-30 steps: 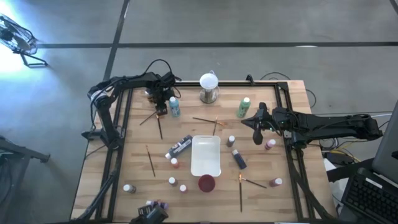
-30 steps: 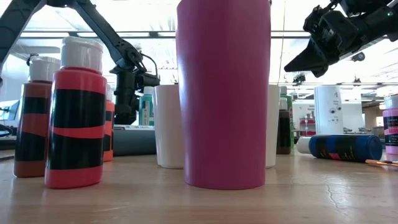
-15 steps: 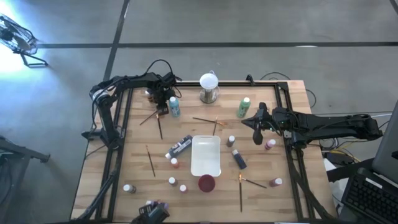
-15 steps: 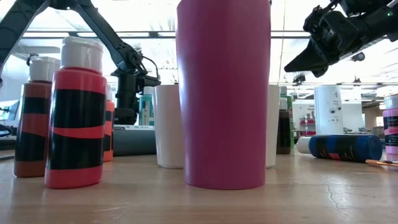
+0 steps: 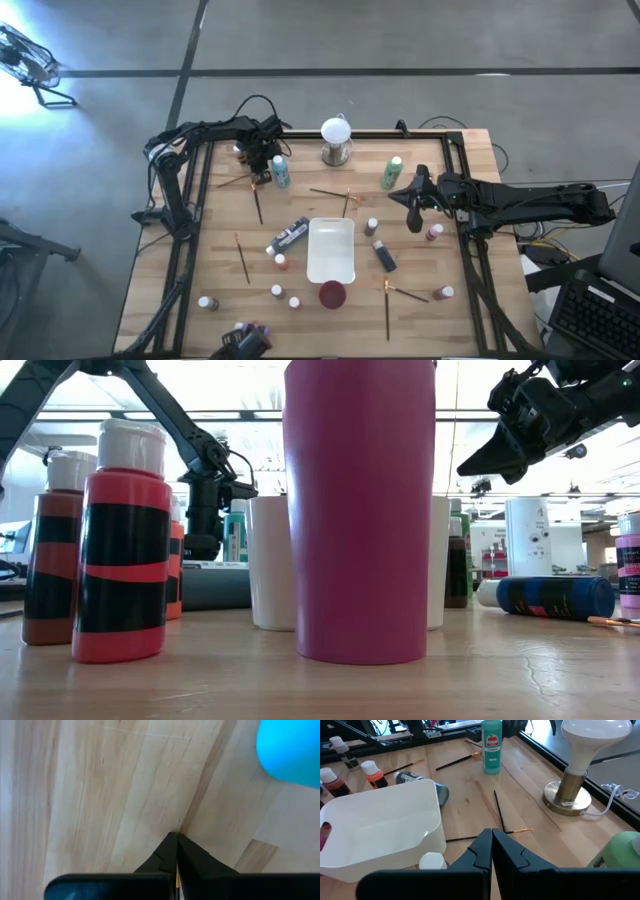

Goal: Pick & Place Paint Supplies
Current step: Put the gold paint brush into the red cup

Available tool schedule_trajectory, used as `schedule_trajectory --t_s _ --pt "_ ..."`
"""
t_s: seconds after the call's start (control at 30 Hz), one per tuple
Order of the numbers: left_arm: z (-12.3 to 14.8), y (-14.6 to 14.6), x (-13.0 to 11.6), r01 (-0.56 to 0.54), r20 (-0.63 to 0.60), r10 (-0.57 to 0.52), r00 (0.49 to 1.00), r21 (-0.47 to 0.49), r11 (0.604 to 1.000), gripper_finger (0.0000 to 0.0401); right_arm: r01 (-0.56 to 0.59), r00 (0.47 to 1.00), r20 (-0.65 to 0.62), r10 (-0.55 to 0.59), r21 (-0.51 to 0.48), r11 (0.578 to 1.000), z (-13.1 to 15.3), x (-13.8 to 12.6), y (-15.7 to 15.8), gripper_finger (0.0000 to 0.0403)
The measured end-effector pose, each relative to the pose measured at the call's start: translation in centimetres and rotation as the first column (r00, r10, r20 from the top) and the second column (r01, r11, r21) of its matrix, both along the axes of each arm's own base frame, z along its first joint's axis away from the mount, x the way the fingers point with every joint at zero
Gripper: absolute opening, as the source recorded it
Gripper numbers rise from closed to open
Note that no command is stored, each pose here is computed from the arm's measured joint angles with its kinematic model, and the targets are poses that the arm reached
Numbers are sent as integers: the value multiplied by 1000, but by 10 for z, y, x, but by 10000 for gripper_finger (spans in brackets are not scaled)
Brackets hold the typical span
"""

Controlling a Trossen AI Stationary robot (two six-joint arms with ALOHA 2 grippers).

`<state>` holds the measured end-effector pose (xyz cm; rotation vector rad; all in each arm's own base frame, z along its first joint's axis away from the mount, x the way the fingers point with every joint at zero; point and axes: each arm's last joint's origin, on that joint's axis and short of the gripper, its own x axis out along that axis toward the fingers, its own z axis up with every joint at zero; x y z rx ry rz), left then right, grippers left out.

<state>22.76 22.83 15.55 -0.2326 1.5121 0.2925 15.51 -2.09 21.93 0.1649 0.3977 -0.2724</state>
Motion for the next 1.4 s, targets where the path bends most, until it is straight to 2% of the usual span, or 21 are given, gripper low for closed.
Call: schedule_trajectory --t_s 0.2,0.4,0.6,0.73,0.9,1.03,1.17,1.3,1.4 --pt "7 -6 -5 -24 -38 21 999 -73 997 3 0 1000 0 0 0 1000 0 0 0 8" --pt "39 -10 -9 -50 -14 50 999 -39 998 2 0 1000 0 0 0 1000 0 0 0 8" --pt "98 -20 -17 -84 156 75 985 55 995 1 0 1000 1 0 0 1000 0 0 0 8" --pt "139 -39 -27 -97 319 65 945 87 991 1 0 1000 2 0 -1 1000 0 0 0 8" --pt "181 -73 -43 -94 463 8 886 162 982 1 1 1000 10 -1 -2 1000 1 0 0 8" --pt "213 -107 -57 -104 615 -43 788 201 974 0 3 997 71 -3 -9 1000 6 2 0 8" --pt "235 -141 -61 -73 751 -116 650 214 974 0 55 991 126 -51 -30 998 15 3 -2 8" --pt "242 -176 -50 23 848 -261 461 283 959 0 129 979 165 -119 -50 990 27 2 -4 8" --pt "230 -204 -38 32 872 -357 334 368 929 0 133 978 170 -123 -48 990 30 2 -4 8"
